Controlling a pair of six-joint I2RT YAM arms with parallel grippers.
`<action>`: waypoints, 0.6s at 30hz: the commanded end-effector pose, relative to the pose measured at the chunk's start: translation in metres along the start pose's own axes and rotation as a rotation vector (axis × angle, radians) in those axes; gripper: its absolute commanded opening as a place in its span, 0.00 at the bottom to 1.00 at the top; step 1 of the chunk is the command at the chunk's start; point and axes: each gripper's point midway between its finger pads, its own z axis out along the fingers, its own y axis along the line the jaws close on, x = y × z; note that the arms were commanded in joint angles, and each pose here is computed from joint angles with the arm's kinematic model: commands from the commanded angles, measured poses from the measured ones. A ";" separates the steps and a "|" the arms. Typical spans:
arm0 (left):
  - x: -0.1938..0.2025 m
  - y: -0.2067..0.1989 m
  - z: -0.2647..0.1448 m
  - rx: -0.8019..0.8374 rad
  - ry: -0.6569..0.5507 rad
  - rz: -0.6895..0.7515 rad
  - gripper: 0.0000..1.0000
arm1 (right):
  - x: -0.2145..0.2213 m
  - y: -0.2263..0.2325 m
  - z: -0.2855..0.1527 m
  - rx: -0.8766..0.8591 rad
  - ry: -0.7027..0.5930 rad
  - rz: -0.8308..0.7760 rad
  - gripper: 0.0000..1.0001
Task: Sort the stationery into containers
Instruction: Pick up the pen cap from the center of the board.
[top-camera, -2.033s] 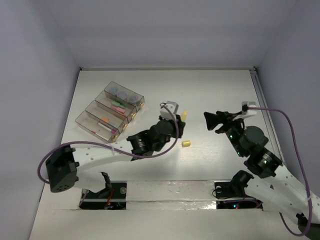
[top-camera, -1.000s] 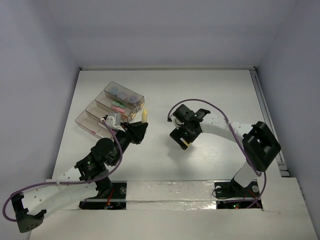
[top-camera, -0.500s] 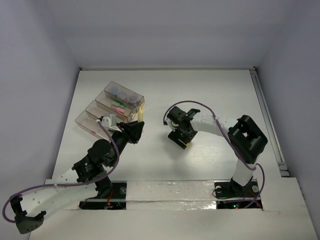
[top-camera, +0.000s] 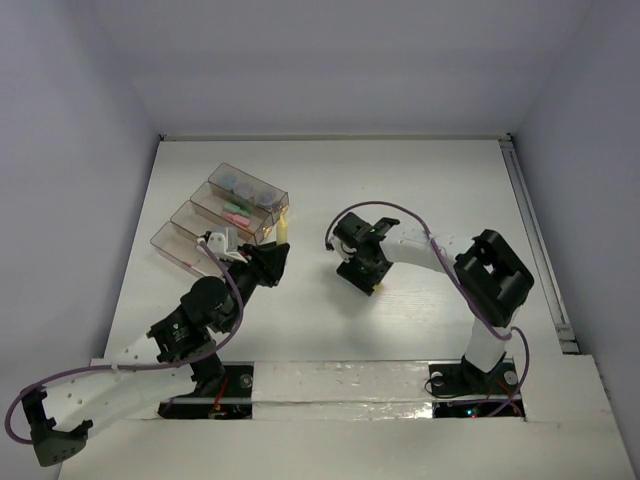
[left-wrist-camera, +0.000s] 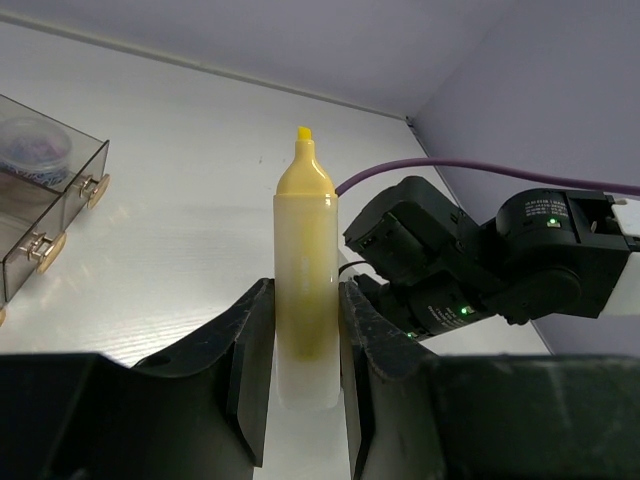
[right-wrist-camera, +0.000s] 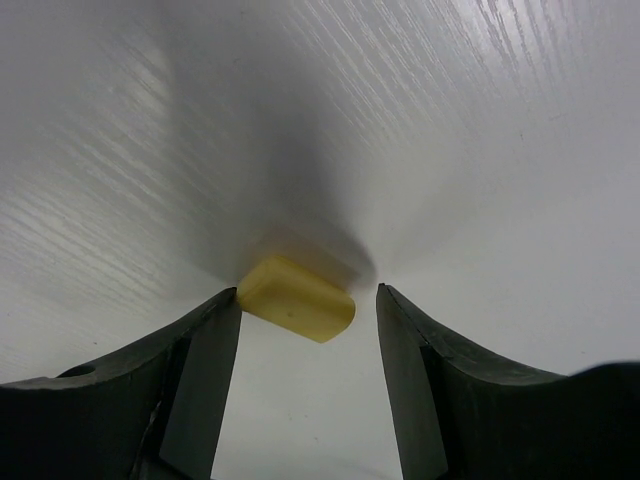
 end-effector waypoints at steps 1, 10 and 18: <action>-0.022 -0.011 0.002 0.020 -0.047 -0.018 0.00 | -0.021 -0.005 0.001 0.021 -0.059 -0.016 0.63; -0.020 -0.011 0.003 0.015 -0.039 -0.012 0.00 | -0.027 -0.002 0.001 0.007 -0.081 -0.011 0.38; -0.017 -0.015 0.004 0.030 -0.023 -0.013 0.00 | -0.028 0.001 -0.006 0.009 -0.151 0.077 0.25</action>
